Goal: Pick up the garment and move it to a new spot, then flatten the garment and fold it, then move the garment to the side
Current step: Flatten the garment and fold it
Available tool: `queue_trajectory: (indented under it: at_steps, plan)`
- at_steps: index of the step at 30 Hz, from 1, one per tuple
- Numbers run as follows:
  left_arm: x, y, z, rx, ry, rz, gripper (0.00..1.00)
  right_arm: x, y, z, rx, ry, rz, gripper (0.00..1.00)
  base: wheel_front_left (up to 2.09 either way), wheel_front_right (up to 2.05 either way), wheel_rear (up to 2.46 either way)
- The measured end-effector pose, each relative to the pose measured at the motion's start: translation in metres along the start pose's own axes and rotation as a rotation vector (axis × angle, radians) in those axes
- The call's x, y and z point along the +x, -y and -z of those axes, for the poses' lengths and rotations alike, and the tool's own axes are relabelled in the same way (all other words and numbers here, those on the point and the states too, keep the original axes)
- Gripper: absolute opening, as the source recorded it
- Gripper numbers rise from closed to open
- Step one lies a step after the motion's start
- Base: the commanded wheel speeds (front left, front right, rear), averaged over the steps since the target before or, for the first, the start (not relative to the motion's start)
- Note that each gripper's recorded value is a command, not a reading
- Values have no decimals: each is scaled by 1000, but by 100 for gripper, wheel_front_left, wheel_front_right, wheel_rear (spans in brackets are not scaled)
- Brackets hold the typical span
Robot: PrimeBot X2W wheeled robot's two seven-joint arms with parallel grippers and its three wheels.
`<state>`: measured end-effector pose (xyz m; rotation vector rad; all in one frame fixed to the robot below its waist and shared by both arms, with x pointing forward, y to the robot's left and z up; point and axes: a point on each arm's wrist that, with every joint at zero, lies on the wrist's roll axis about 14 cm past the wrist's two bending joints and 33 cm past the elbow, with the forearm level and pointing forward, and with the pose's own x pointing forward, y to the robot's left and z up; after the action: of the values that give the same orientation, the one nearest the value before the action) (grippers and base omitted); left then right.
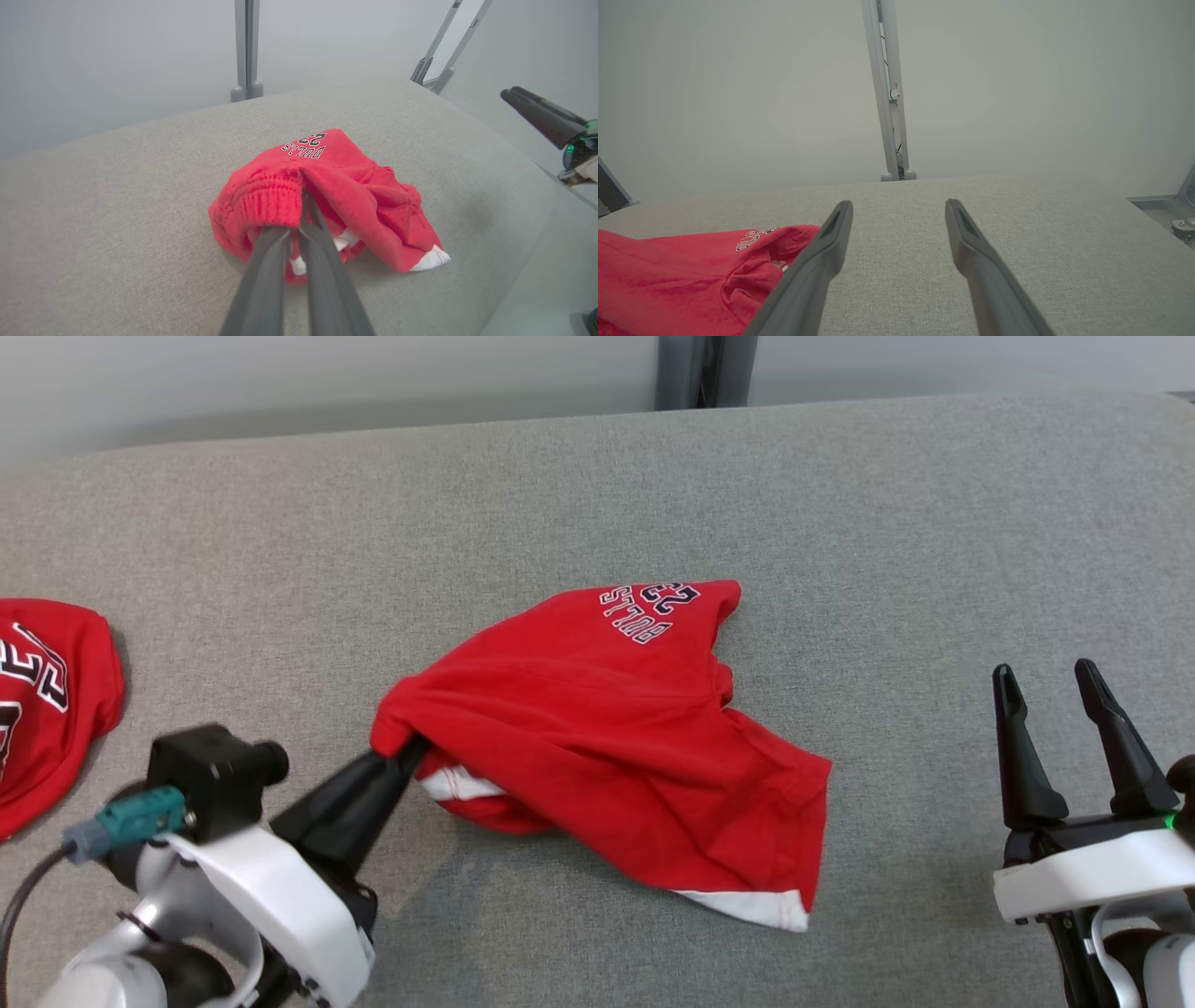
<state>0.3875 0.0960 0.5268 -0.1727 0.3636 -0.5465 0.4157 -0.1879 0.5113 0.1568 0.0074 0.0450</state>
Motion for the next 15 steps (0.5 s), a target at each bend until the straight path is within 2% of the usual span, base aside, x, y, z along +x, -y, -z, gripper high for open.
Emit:
queue_trajectory:
  at_steps: [2,6,15]
  plan:
    - [5,-10,-2,27,-14,-26,0,4,-2,-1,0,1,-6,100,0,0,0]
    - [23,-20,4,11,-43,-42,0,7,-2,-1,1,3,-8,100,0,0,0]
    - [88,-46,72,-79,-261,-76,0,6,12,5,8,-13,30,100,0,0,0]
